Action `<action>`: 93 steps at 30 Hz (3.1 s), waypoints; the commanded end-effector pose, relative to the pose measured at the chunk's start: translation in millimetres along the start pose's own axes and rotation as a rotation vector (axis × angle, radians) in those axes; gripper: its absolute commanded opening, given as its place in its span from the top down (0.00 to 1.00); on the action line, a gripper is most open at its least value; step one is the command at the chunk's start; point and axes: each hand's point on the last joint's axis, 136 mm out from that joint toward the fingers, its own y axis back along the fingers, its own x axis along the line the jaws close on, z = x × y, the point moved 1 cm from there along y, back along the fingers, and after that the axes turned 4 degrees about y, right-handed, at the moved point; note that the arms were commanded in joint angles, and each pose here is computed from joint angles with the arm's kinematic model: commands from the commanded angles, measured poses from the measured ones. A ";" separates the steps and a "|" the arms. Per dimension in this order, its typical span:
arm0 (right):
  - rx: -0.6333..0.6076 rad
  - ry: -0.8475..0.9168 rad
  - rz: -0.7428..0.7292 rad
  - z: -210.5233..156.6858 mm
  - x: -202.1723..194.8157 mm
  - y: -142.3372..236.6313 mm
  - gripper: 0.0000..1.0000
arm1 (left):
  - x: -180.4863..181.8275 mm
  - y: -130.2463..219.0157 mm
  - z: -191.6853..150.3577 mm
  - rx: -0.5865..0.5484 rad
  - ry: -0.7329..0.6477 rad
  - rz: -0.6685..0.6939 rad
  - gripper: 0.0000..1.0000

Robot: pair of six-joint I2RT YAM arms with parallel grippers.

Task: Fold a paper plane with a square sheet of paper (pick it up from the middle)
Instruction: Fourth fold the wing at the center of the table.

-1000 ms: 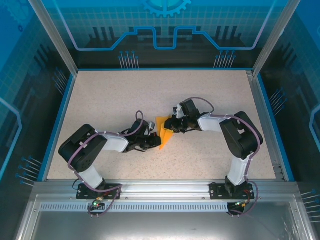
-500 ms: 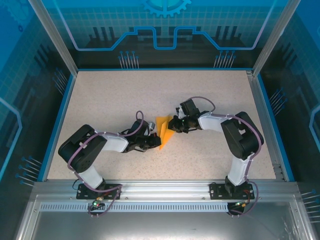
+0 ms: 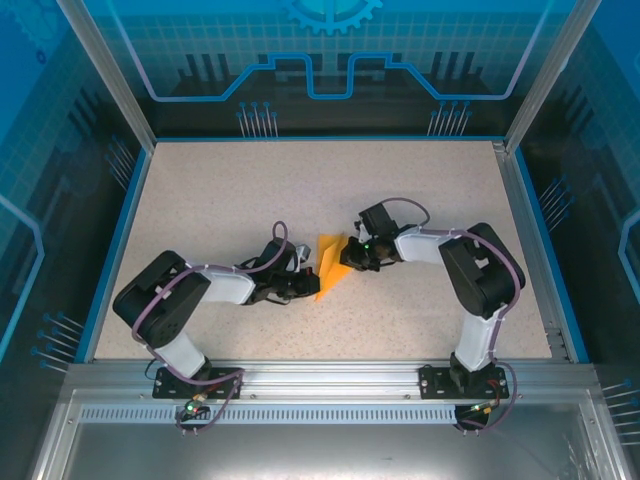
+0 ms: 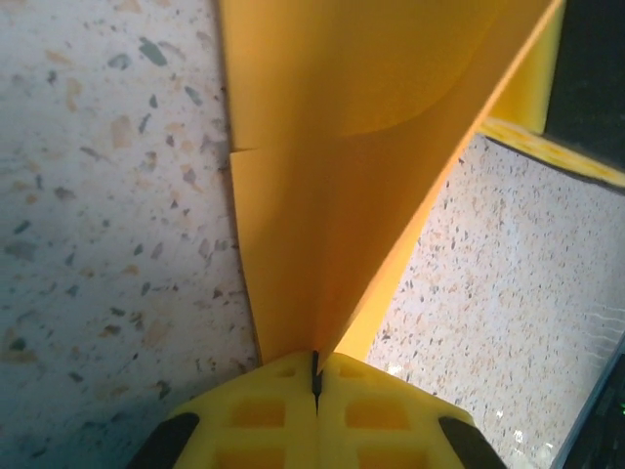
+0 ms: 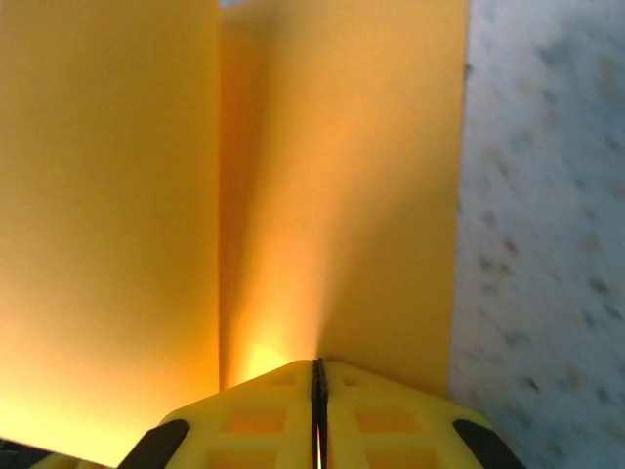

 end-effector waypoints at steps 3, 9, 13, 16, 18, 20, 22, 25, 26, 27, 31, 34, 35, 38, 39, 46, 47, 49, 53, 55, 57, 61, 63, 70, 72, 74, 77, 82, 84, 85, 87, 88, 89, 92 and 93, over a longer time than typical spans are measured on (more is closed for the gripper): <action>0.019 -0.062 -0.111 -30.0 -21.8 6.2 0.89 | 7.2 6.2 -13.1 0.074 -0.047 0.022 1.00; -0.014 -0.004 -0.057 -19.8 -10.3 19.4 0.86 | 1.3 0.8 -17.9 0.130 -0.060 -0.011 1.00; -0.045 0.077 0.067 -5.5 22.7 36.4 0.84 | -3.7 -2.6 -17.9 0.153 -0.058 -0.033 1.00; -0.043 0.114 0.169 -9.3 44.5 41.7 0.84 | -5.2 -3.8 -16.8 0.160 -0.058 -0.036 1.00; -0.037 0.139 0.257 -11.4 65.6 44.6 0.85 | -6.6 -4.2 -15.2 0.157 -0.061 -0.039 1.00; -0.021 0.142 0.288 -16.0 74.1 40.8 0.85 | -9.2 -4.8 -14.5 0.161 -0.068 -0.047 1.00; -0.021 0.126 0.290 -15.7 74.9 35.4 0.85 | -10.5 -5.6 -13.6 0.166 -0.073 -0.048 0.99; -0.027 0.087 0.264 -11.0 65.7 26.5 0.85 | -10.5 -7.2 -14.6 0.179 -0.080 -0.049 0.99; -0.025 0.076 0.256 -10.2 63.4 24.6 0.85 | -11.3 -7.4 -14.6 0.182 -0.081 -0.052 0.99; -0.029 0.069 0.246 -8.5 61.2 22.9 0.85 | -11.0 -7.5 -14.8 0.184 -0.081 -0.052 0.99; -0.053 0.038 0.165 -7.8 46.8 25.4 0.86 | -10.8 -5.9 -13.0 0.173 -0.082 -0.040 0.99; -0.108 0.024 0.056 -12.9 23.9 41.2 0.84 | -12.1 -5.6 -10.2 0.161 -0.074 -0.038 0.98; -0.121 0.022 0.037 -14.0 19.0 46.5 0.84 | -12.4 -5.9 -9.9 0.160 -0.072 -0.039 0.98; -0.138 0.027 0.059 -19.7 15.7 56.8 0.83 | -12.2 -7.2 -8.3 0.154 -0.057 -0.042 0.98; -0.131 0.040 0.082 -22.7 19.0 57.7 0.83 | -13.0 -7.7 -8.1 0.152 -0.054 -0.046 0.98; -0.052 0.140 0.260 -40.3 65.9 48.2 0.83 | -12.9 -10.0 -9.5 0.163 -0.041 -0.053 0.98; -0.055 0.125 0.251 -38.6 64.3 45.0 0.83 | -12.9 -9.7 -9.1 0.162 -0.039 -0.053 0.98; -0.065 0.094 0.237 -32.6 59.5 40.4 0.83 | -13.0 -9.8 -9.0 0.163 -0.039 -0.051 0.98; -0.075 0.053 0.206 -20.5 49.5 31.5 0.83 | -12.6 -9.9 -10.8 0.173 -0.044 -0.051 0.97; -0.069 0.041 0.200 -17.4 46.5 28.8 0.84 | -13.3 -9.7 -11.0 0.179 -0.050 -0.049 0.95; -0.072 0.035 0.189 -15.9 43.2 27.4 0.84 | -13.7 -9.3 -11.3 0.182 -0.053 -0.052 0.94; -0.066 0.026 0.167 -14.3 36.3 24.9 0.84 | -19.2 -7.5 -8.3 0.178 -0.071 -0.063 0.87; -0.065 0.029 0.165 -14.8 34.9 23.8 0.84 | -21.5 -6.8 -7.3 0.175 -0.077 -0.069 0.83; -0.048 0.022 0.161 -15.7 31.5 19.6 0.84 | -32.5 -1.4 1.0 0.134 -0.086 -0.099 0.77; -0.048 0.027 0.162 -15.5 32.0 20.0 0.84 | -34.5 0.6 3.4 0.117 -0.088 -0.102 0.76; -0.042 0.027 0.160 -15.8 32.1 19.4 0.84 | -38.0 2.7 5.5 0.101 -0.093 -0.114 0.76; -0.038 0.029 0.164 -16.0 32.6 19.0 0.84 | -38.8 2.4 7.4 0.097 -0.093 -0.115 0.76; -0.035 0.029 0.169 -15.5 33.9 19.1 0.84 | -34.6 -2.3 6.4 0.109 -0.080 -0.101 0.80; -0.034 0.028 0.170 -15.5 33.9 18.8 0.84 | -31.9 -3.8 6.0 0.112 -0.072 -0.093 0.83; -0.035 0.028 0.168 -15.5 33.6 18.7 0.84 | -29.7 -4.2 5.6 0.110 -0.067 -0.086 0.88; -0.036 0.029 0.166 -15.4 33.2 18.6 0.84 | -25.2 -5.3 4.8 0.105 -0.055 -0.068 0.93; -0.038 0.026 0.164 -14.5 32.5 18.9 0.84 | -23.1 -5.3 4.3 0.104 -0.049 -0.064 0.96; -0.036 0.026 0.165 -14.5 32.0 18.4 0.84 | -22.4 -5.8 3.2 0.106 -0.046 -0.064 0.98; -0.036 0.024 0.168 -13.2 32.6 18.3 0.84 | -21.3 -5.9 2.4 0.106 -0.035 -0.068 1.00; -0.035 0.024 0.171 -13.1 33.2 18.5 0.84 | -20.1 -6.2 1.7 0.108 -0.031 -0.065 1.00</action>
